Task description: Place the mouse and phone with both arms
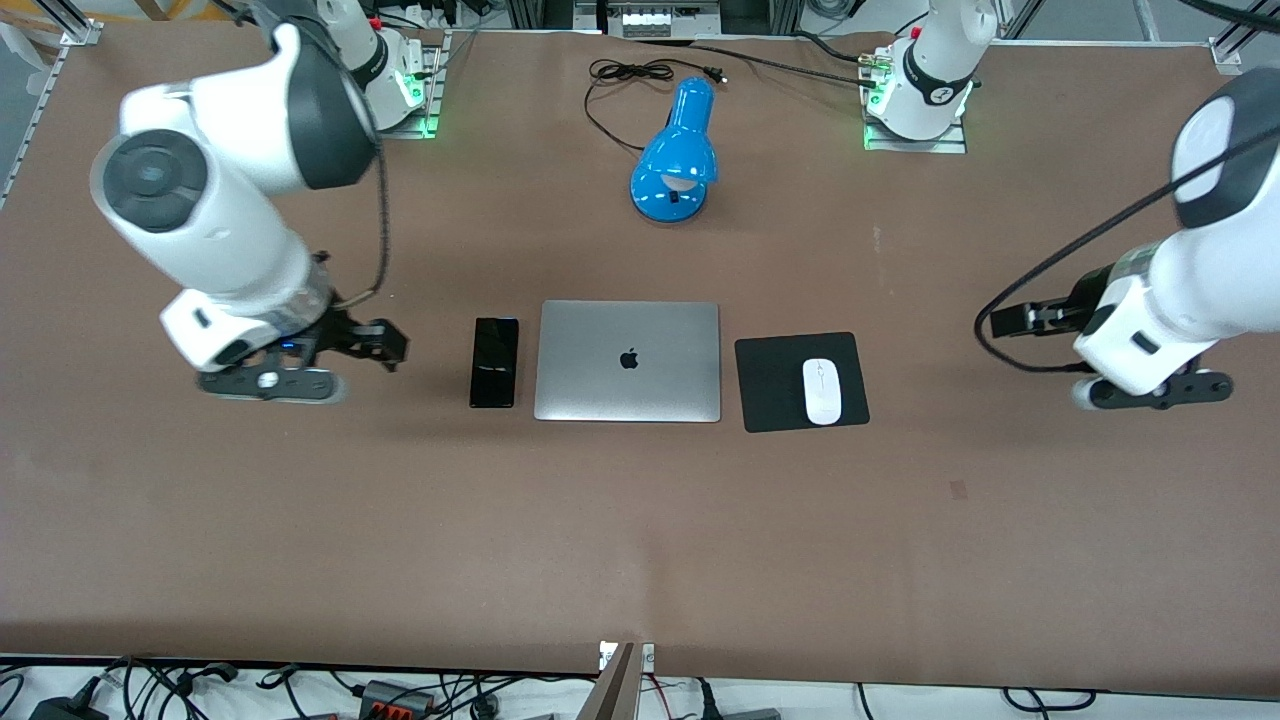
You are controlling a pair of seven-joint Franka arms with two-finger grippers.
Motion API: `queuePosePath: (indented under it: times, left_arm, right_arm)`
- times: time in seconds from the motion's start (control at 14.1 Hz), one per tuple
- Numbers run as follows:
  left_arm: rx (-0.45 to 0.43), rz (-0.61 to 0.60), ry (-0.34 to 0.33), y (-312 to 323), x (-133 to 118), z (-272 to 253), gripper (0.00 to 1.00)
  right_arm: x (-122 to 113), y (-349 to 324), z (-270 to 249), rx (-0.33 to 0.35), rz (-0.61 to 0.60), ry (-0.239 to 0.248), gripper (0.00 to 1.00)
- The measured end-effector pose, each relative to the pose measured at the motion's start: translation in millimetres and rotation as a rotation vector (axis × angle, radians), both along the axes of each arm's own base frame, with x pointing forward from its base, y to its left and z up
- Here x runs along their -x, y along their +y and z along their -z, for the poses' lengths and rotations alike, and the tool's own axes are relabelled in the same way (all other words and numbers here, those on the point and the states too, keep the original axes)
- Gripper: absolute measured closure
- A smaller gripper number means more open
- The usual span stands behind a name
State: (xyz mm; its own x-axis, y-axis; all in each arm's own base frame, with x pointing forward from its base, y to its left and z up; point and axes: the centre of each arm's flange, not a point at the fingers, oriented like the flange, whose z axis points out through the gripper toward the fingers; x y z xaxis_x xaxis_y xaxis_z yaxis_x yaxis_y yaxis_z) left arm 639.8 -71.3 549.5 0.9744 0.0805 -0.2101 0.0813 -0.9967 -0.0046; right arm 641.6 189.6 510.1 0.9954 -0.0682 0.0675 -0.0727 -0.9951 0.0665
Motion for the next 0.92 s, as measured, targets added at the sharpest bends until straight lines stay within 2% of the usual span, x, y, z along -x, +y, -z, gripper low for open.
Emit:
queuePosePath:
  times: [0.35, 0.64, 0.92]
  left_arm:
    - [0.010, 0.020, -0.032, 4.3, -4.9, -8.9, 0.00]
    - [0.013, 0.008, -0.071, 13.5, -5.8, -24.5, 0.00]
    - [0.014, 0.021, -0.118, 11.0, 4.3, -41.2, 0.00]
  right_arm:
    - [-22.4, -108.4, -27.6, -0.025, 0.033, -0.032, 0.00]
    - [-17.8, -192.7, -49.2, -0.050, 0.011, -0.041, 0.00]
    - [-6.3, -222.8, -68.8, -0.047, -0.005, -0.046, 0.00]
